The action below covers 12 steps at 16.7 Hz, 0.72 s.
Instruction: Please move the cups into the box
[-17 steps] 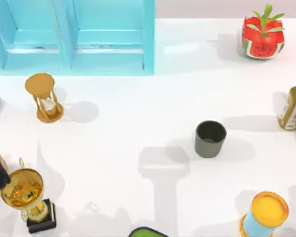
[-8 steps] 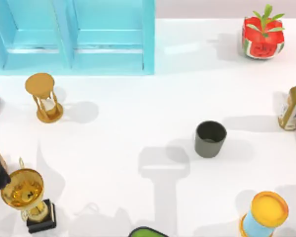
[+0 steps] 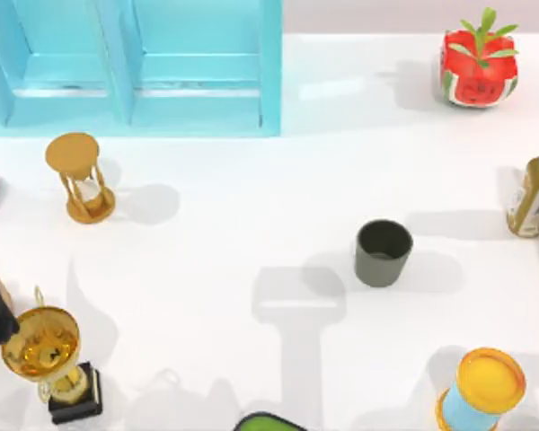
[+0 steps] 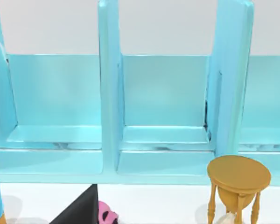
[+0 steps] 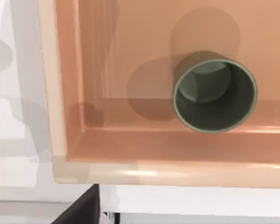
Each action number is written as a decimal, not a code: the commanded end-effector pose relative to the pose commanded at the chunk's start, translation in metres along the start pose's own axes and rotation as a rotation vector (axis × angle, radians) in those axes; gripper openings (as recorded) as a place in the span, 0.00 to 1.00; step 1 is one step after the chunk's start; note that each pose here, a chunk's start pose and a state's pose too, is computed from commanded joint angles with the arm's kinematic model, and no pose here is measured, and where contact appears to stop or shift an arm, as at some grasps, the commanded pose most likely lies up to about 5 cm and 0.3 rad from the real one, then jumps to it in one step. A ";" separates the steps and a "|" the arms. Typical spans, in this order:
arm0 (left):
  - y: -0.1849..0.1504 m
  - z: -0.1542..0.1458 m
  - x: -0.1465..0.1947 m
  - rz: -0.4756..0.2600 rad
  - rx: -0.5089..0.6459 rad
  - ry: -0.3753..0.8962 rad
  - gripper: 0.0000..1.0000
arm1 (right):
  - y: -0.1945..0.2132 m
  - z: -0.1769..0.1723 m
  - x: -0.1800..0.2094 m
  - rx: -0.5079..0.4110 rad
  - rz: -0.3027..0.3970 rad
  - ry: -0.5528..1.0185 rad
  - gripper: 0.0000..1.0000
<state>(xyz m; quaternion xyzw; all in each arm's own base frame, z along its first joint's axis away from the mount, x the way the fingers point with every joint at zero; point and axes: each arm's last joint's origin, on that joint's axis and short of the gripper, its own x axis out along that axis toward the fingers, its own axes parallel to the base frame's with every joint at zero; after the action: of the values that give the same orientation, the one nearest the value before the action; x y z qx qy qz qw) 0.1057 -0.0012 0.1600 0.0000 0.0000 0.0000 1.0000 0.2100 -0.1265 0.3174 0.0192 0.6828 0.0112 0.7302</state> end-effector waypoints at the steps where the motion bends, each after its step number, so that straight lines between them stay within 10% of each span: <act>1: 0.000 0.000 0.000 0.000 0.000 0.000 1.00 | 0.000 0.000 0.000 0.000 0.000 0.000 1.00; 12: 0.000 0.000 0.000 0.000 0.000 0.000 1.00 | 0.056 0.074 0.021 0.002 0.006 0.049 1.00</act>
<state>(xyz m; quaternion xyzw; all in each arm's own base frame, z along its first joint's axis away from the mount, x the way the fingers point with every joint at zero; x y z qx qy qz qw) 0.1057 -0.0012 0.1600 0.0000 0.0000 0.0000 1.0000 0.2861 -0.0707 0.3034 0.0214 0.7003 0.0133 0.7134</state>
